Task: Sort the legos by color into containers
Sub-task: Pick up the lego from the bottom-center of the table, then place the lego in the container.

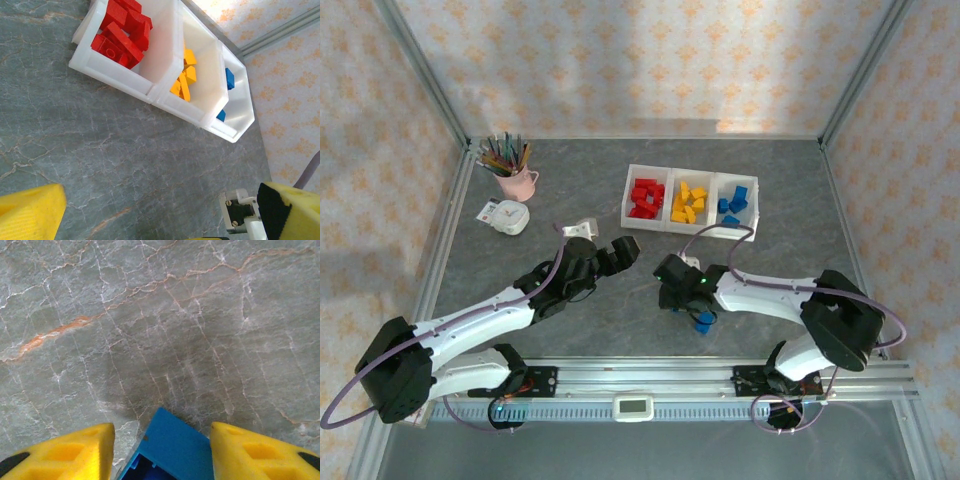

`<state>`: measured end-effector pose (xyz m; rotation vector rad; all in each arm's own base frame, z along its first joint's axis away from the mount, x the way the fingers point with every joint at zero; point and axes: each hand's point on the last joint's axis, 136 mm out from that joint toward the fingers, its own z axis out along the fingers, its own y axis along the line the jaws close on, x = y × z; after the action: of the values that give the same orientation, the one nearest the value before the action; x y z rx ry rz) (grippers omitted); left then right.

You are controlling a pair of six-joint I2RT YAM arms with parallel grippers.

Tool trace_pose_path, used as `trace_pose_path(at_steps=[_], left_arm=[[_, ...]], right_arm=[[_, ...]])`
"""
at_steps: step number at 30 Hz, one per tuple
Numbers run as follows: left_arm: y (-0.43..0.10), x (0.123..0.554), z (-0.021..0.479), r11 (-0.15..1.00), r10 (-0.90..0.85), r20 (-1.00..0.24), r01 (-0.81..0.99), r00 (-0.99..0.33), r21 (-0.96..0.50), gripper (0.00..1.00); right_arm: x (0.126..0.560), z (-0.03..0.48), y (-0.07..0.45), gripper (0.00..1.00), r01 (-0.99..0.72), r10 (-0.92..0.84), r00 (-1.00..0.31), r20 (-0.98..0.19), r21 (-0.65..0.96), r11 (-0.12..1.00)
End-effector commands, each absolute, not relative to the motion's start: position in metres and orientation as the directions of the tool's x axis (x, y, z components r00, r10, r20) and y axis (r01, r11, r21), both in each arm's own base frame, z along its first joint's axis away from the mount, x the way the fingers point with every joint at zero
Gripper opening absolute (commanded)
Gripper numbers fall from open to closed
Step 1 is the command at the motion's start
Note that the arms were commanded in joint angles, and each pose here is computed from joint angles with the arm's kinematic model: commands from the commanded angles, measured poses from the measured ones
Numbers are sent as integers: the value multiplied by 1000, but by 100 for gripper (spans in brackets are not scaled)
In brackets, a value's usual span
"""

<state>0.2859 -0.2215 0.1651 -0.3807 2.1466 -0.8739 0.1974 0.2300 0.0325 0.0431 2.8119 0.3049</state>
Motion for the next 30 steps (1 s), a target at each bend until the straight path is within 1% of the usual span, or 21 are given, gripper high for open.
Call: trace_pose_path(at_steps=[1,7,11,14,18,24,28,30], left_arm=[[-215,284,159,727,-521,-543,-10,-658,-686,99],[-216,284,160,726,-520,-542,-8,-660,-687,99],[-217,285,164,723,-521,-544,-3,-658,-690,99],[-220,287,171,721,-517,-551,13,-655,-692,99],[-228,293,182,725,-498,-570,46,-654,-687,99],[-255,307,192,719,-448,-577,109,-683,-687,99],[-279,318,198,706,-410,-578,156,-705,-691,99],[-291,323,200,700,-390,-583,181,-713,-690,99]], right_arm=[[206,35,231,48,-5,62,-937,-343,192,981],[209,39,227,41,-12,50,-929,-366,167,986],[217,53,224,41,-26,33,-914,-405,140,990],[231,73,217,41,-29,24,-889,-458,108,994],[261,101,195,41,10,54,-850,-523,88,996],[324,143,141,41,138,161,-748,-644,87,987],[366,152,106,41,228,218,-698,-682,77,971],[385,150,92,41,263,250,-694,-675,85,961]])
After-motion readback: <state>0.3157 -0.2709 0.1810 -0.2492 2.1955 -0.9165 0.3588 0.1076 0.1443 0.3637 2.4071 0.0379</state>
